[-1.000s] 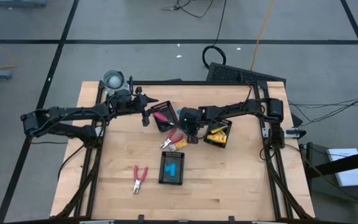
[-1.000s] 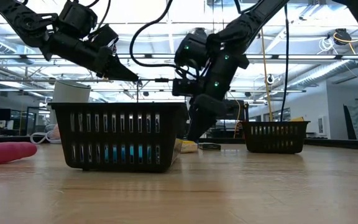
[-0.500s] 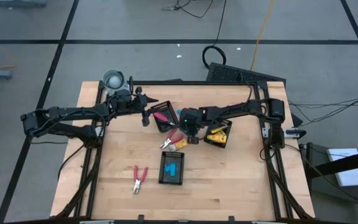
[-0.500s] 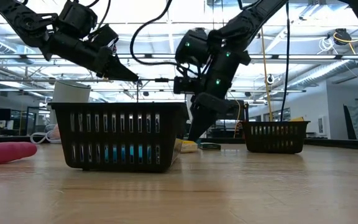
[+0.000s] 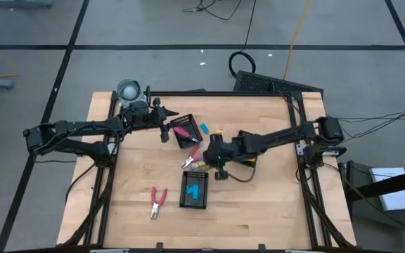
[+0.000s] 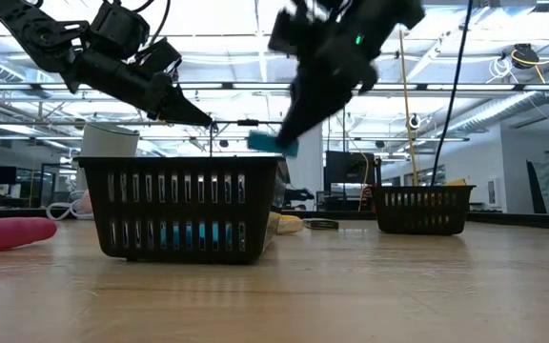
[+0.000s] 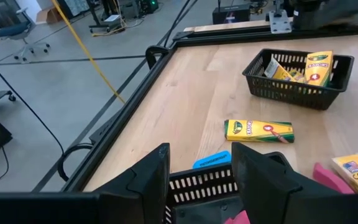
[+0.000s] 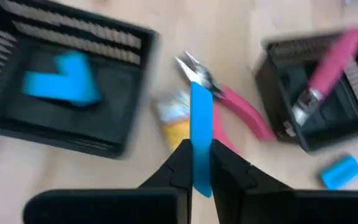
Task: Pick & Place School Supplies
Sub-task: Put the blue eraser into the bottom left black basket
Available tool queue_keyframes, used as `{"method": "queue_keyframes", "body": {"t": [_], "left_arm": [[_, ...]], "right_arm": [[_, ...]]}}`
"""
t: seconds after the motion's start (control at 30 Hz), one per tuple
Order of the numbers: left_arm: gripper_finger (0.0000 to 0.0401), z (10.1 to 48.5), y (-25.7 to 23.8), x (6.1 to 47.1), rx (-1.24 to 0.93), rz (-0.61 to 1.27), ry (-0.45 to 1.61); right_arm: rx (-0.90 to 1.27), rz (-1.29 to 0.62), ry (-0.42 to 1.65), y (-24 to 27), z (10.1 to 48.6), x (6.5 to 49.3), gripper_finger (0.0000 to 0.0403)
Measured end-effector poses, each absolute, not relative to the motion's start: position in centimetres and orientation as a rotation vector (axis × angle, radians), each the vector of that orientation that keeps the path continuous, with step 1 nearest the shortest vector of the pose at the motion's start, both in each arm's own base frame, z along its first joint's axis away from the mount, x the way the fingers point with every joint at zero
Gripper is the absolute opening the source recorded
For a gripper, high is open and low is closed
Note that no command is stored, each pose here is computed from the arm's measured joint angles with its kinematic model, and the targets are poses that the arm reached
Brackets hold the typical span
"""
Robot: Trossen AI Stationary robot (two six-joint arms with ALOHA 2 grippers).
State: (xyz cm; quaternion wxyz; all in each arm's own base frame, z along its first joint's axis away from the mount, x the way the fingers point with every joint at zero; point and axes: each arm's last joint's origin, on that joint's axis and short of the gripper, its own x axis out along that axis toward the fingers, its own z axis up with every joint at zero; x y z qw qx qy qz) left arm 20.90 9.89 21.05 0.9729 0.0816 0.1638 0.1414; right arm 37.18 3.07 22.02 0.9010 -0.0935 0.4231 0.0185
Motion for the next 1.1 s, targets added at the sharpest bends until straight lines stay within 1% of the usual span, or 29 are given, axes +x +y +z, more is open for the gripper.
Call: {"method": "queue_keyframes", "body": {"t": [0.13, 0.27, 0.5, 0.77, 0.8, 0.9, 0.97, 1.03, 1.1], "left_arm": [[0.0177, 21.1, 10.0, 20.9, 0.163, 0.289, 0.330], [0.0177, 21.1, 10.0, 20.9, 0.159, 0.289, 0.329], [0.0177, 21.1, 10.0, 20.9, 0.149, 0.291, 0.327], [0.0177, 21.1, 10.0, 20.9, 0.148, 0.291, 0.327], [0.0177, 21.1, 10.0, 20.9, 0.149, 0.291, 0.327], [0.0177, 21.1, 10.0, 20.9, 0.149, 0.291, 0.327], [0.0177, 21.1, 10.0, 20.9, 0.151, 0.291, 0.327], [0.0177, 21.1, 10.0, 20.9, 0.154, 0.290, 0.327], [0.0177, 21.1, 10.0, 20.9, 0.156, 0.290, 0.328]], "right_arm": [[-0.193, 0.139, 0.794, 6.3, 22.9, 37.0, 0.0022], [-0.143, 0.233, 0.800, 8.2, 21.7, 37.4, 0.0022], [-0.111, 0.287, 0.841, 8.7, 18.8, 38.8, 0.0022], [-0.141, 0.319, 0.865, 9.0, 19.2, 40.4, 0.0022], [-0.140, 0.317, 0.869, 8.9, 19.1, 40.4, 0.0027], [-0.138, 0.312, 0.865, 8.7, 19.1, 40.5, 0.0060], [-0.128, 0.327, 0.863, 8.7, 19.3, 40.6, 0.0070], [-0.133, 0.335, 0.856, 8.7, 19.8, 40.8, 0.0058], [-0.153, 0.347, 0.830, 8.9, 20.6, 41.1, 0.0027]]}}
